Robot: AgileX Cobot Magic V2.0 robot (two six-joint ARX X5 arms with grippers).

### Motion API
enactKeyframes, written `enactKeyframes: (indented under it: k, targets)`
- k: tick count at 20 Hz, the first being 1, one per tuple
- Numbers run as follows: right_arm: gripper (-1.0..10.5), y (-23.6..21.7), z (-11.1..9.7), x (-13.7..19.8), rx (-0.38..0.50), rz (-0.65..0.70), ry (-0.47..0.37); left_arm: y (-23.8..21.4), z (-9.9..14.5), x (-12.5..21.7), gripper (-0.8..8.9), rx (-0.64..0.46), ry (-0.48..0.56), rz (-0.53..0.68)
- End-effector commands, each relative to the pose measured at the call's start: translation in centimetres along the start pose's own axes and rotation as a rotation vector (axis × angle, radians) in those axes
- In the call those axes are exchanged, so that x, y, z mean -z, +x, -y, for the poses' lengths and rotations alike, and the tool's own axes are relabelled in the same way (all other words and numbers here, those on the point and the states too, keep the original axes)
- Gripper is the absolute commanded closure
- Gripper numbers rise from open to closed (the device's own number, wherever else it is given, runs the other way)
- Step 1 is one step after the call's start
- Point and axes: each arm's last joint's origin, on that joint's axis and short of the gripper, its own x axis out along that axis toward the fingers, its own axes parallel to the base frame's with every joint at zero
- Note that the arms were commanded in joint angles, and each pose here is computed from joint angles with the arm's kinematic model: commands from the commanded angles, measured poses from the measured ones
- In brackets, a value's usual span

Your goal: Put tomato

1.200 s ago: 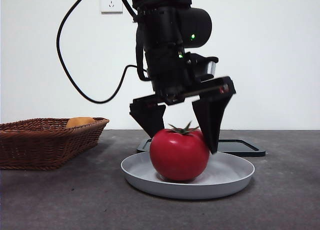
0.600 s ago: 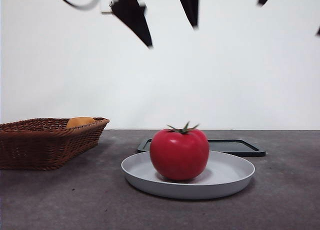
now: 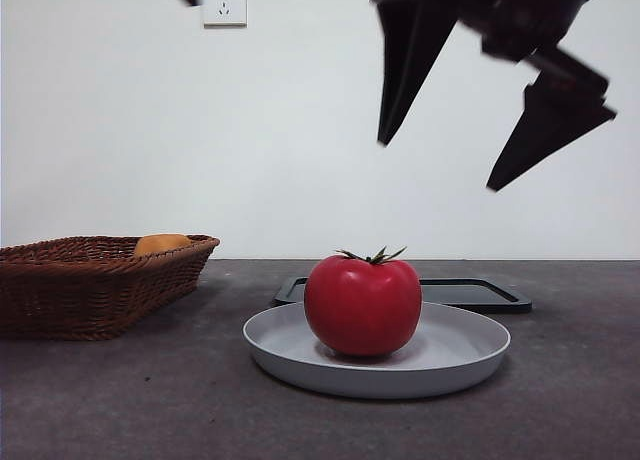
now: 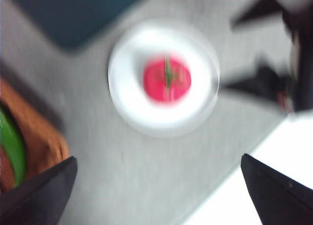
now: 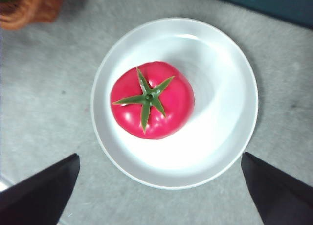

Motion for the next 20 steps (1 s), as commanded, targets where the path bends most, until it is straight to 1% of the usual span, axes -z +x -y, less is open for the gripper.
enactKeyframes:
  k: [1, 6, 8, 10, 11, 15, 19, 20]
  targets:
    - [2.8, 1.4, -0.6, -1.0, -0.002, -0.024, -0.027, 1.4, 0.3, 2.1, 2.2, 0.013, -0.019, -0.006]
    - [2.7, 4.9, -1.2, -2.6, 0.012, -0.103, -0.051, 2.0, 0.2, 7.2, 2.2, 0.013, -0.059, 0.006]
    - [2.7, 6.2, -1.6, -3.1, 0.024, -0.122, -0.065, 1.8, 0.2, 8.4, 2.2, 0.014, -0.076, 0.022]
    - [2.7, 7.8, -1.9, -3.6, 0.061, -0.134, -0.09, 1.5, 0.3, 9.5, 2.2, 0.016, -0.086, 0.056]
    - [2.7, 8.5, -1.9, -3.7, 0.064, -0.147, -0.095, 1.3, 0.3, 10.0, 2.2, 0.017, -0.086, 0.076]
    - [2.7, 10.9, -1.5, -3.5, 0.083, -0.211, -0.088, 0.5, 0.4, 11.3, 2.2, 0.019, -0.081, 0.125]
    - [2.7, 11.9, -1.6, -3.2, 0.078, -0.245, -0.093, 0.0, 0.4, 11.6, 2.2, 0.02, -0.078, 0.147]
    - [3.0, 12.0, -1.6, -3.2, 0.08, -0.251, -0.092, 0.0, 0.4, 11.6, 2.2, 0.02, -0.077, 0.146]
